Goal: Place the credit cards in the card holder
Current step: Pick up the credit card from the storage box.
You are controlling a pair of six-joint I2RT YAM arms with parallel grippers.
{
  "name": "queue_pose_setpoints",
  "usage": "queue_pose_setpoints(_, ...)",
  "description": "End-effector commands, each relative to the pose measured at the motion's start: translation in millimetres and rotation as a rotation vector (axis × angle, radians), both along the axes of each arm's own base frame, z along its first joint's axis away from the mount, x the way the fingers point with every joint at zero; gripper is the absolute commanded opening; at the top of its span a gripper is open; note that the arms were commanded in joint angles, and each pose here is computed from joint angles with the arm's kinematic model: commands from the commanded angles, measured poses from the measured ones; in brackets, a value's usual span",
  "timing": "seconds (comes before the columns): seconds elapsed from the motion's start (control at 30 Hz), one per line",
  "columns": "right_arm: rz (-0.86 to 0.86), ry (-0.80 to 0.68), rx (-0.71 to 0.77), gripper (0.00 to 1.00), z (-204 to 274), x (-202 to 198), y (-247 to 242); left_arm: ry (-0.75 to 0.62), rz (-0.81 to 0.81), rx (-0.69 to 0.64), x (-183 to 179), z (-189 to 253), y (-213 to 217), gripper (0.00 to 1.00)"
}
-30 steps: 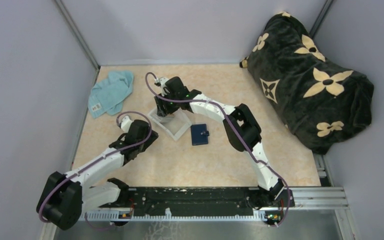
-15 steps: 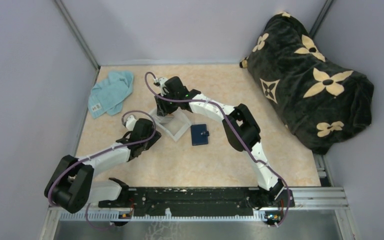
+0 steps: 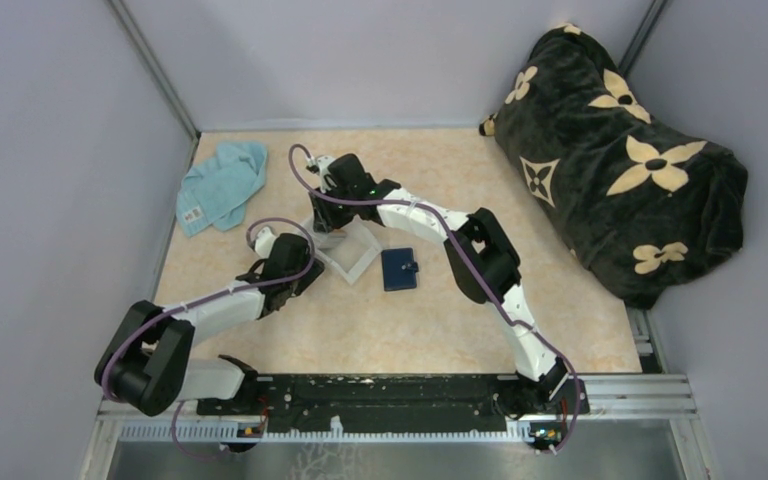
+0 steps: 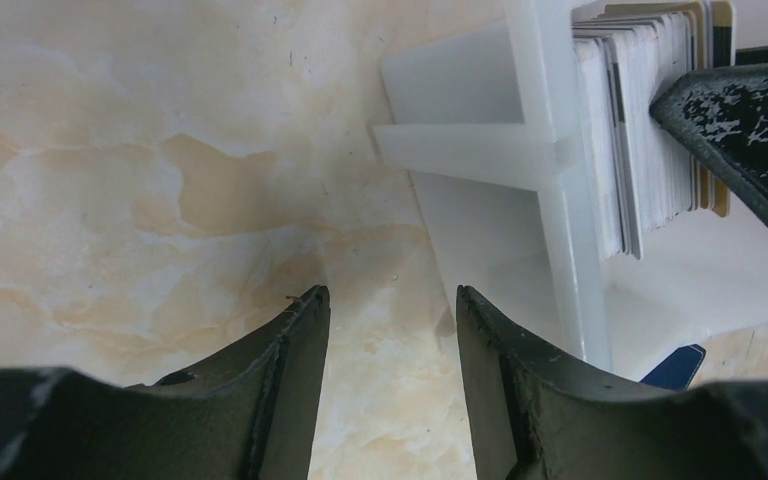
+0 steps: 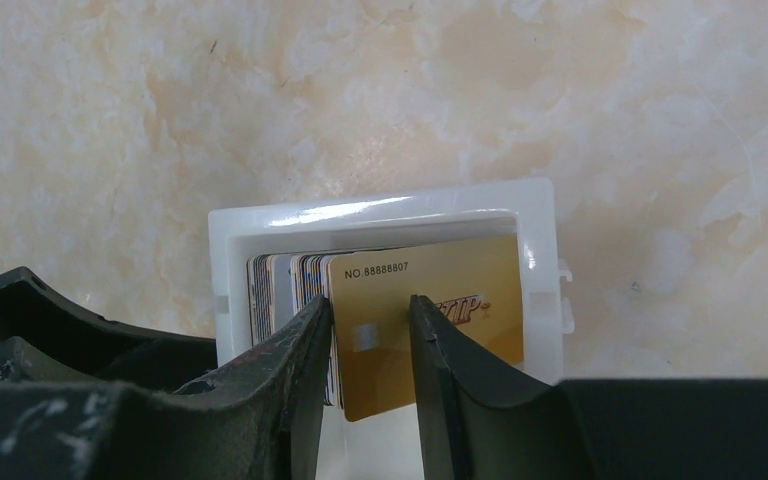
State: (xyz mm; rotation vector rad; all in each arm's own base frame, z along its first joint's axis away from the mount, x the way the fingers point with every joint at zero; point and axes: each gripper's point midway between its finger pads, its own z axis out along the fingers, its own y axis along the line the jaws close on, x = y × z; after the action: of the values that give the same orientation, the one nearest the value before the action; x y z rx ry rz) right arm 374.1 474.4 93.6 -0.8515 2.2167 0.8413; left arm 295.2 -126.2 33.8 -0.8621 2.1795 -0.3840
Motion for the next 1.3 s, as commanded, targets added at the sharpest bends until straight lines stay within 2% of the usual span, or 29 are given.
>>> queue_pose_setpoints(0.0, 0.037, -0.008, 0.021, 0.34, 26, -18, 11, -0.003, -0.006, -0.021, 7, 3, -6, 0.56)
queue_pose_setpoints(0.9, 0.020, -0.053, 0.047, 0.26, 63, -26, 8, -0.008, -0.012, -0.023, 5, 12, -5, 0.52)
queue_pose_setpoints(1.27, -0.005, -0.096, 0.040, 0.20, 77, -27, -1, -0.017, -0.004, -0.026, 0, 21, -1, 0.52)
